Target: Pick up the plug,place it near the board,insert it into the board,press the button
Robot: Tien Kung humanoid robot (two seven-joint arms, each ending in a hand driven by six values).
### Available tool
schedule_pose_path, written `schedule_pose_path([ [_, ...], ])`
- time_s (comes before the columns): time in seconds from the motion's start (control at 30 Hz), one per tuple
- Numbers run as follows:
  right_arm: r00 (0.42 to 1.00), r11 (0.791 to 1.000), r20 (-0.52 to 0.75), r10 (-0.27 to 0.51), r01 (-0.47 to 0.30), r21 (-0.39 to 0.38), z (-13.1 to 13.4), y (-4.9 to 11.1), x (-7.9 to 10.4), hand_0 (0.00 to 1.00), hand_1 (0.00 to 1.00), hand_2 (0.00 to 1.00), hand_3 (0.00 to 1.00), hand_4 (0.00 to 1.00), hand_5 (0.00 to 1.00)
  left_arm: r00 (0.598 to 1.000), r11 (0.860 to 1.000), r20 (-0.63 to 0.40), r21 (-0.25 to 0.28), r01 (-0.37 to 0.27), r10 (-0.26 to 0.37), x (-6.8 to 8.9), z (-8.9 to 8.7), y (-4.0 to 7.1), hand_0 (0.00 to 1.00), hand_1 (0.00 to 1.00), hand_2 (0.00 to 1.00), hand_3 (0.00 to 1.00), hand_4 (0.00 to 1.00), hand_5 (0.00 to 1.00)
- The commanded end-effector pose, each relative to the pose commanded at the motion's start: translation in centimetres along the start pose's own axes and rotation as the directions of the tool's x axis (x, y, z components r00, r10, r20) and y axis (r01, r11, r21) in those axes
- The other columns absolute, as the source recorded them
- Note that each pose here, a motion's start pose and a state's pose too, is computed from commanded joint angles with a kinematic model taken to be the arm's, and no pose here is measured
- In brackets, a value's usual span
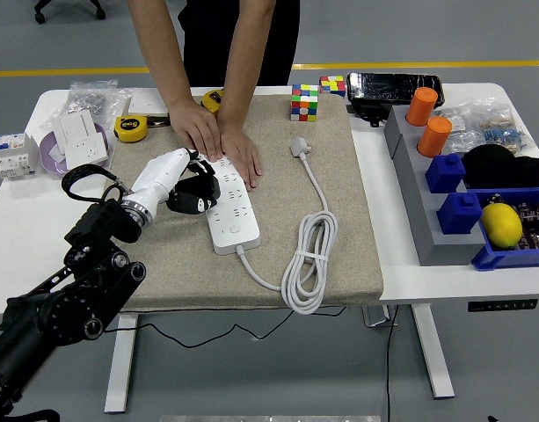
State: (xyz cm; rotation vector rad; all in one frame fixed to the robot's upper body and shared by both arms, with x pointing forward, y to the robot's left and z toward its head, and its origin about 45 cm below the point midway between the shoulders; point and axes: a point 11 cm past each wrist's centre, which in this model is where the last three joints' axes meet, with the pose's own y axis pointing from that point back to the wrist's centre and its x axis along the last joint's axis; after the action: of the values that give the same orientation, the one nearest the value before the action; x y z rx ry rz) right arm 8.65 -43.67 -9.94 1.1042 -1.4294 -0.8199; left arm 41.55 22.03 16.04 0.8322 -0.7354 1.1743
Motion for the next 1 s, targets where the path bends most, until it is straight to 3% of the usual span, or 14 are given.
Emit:
schedule_pose_path([
  [1.0, 1.000, 1.000, -0.008, 0.003, -0.003, 0.000, 0.00, 0.00, 0.19, 0.841, 0.752, 0.740, 0.773, 0.998, 0.873, 0.999, 0.999, 0.030, 0.014, 0.044, -0.044, -1.05, -0.44, -0.11, 0.804, 0.654, 0.442, 0.404, 0.515, 0.002],
])
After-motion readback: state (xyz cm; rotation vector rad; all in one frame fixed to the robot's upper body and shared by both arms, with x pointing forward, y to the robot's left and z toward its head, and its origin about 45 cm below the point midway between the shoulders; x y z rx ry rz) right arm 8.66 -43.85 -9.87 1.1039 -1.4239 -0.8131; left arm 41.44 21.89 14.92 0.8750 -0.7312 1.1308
